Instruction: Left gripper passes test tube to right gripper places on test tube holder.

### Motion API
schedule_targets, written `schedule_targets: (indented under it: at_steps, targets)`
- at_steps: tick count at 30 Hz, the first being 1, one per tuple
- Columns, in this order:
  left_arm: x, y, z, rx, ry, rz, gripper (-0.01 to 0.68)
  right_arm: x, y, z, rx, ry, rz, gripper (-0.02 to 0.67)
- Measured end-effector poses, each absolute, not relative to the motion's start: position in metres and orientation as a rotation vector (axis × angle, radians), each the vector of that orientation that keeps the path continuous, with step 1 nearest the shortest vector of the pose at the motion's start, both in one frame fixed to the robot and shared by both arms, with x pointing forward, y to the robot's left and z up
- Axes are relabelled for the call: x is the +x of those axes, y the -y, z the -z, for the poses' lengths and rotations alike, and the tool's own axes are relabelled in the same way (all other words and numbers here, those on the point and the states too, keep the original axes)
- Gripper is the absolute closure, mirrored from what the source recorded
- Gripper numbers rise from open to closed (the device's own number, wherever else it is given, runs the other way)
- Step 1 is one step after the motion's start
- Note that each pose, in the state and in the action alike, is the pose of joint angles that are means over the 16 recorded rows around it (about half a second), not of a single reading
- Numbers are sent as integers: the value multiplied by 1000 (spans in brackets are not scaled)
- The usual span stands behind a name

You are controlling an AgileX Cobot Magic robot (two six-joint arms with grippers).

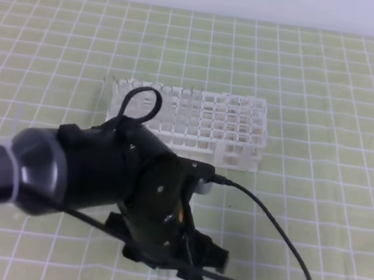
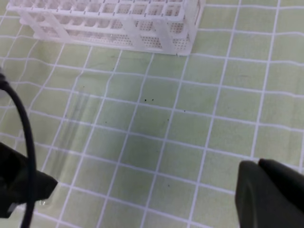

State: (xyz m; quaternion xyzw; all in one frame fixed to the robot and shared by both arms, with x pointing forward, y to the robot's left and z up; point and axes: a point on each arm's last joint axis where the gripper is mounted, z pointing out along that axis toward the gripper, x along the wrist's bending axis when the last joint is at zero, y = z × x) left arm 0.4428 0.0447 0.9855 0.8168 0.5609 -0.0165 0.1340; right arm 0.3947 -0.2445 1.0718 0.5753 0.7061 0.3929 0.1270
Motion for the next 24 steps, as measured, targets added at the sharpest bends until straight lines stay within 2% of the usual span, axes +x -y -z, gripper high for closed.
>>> schedule_targets:
  at_steps: [15, 24]
  targets:
    - [456, -34, -961, 2479, -1686, -19, 353, 394, 244, -1072, 1677, -2060, -1141, 665]
    - [459, -31, -948, 2511, -1706, -23, 363, 394, 244, -1071, 1678, -2063, -1139, 665]
